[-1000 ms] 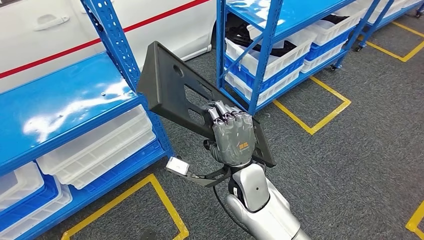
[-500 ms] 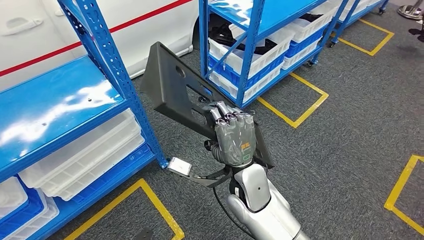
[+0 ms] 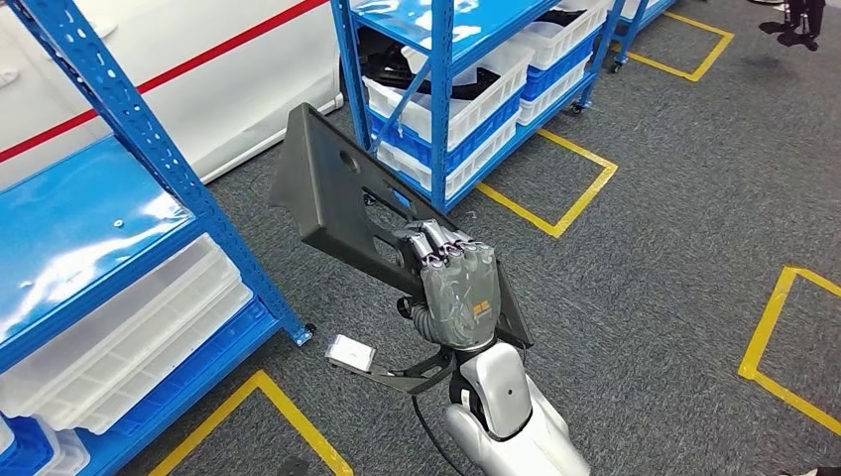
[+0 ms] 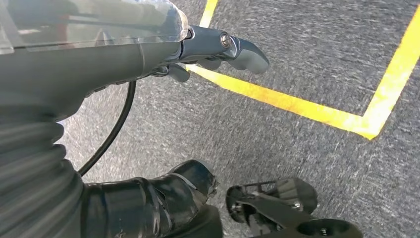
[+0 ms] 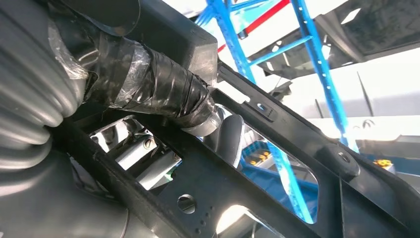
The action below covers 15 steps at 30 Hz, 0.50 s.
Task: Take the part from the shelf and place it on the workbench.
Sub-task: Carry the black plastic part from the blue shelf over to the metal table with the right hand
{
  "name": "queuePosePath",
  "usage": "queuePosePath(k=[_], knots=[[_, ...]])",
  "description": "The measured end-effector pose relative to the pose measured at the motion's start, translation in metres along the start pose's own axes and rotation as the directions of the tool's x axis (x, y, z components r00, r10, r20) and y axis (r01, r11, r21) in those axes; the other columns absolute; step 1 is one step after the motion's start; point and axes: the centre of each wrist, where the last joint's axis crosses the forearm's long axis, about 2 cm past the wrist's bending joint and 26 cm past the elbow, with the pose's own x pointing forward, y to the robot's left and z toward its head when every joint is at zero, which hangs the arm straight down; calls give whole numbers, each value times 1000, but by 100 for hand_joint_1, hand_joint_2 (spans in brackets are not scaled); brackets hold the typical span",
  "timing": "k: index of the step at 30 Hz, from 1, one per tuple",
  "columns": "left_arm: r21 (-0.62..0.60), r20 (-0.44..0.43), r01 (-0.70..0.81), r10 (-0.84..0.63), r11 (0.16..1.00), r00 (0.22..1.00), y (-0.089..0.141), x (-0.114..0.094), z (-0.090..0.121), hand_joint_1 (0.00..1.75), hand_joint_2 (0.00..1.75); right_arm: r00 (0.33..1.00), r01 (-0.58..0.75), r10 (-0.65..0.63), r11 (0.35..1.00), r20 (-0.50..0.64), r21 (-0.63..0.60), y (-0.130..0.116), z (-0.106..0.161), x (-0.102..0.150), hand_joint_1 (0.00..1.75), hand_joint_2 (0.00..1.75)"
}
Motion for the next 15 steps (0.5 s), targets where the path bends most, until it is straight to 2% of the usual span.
queuePosePath(k=[15], knots=[[-4,-2,9,-9,1000,1000,4,-3,-1,0,175,1000,17,-17,1000,2,1,0,2,2,175,175]])
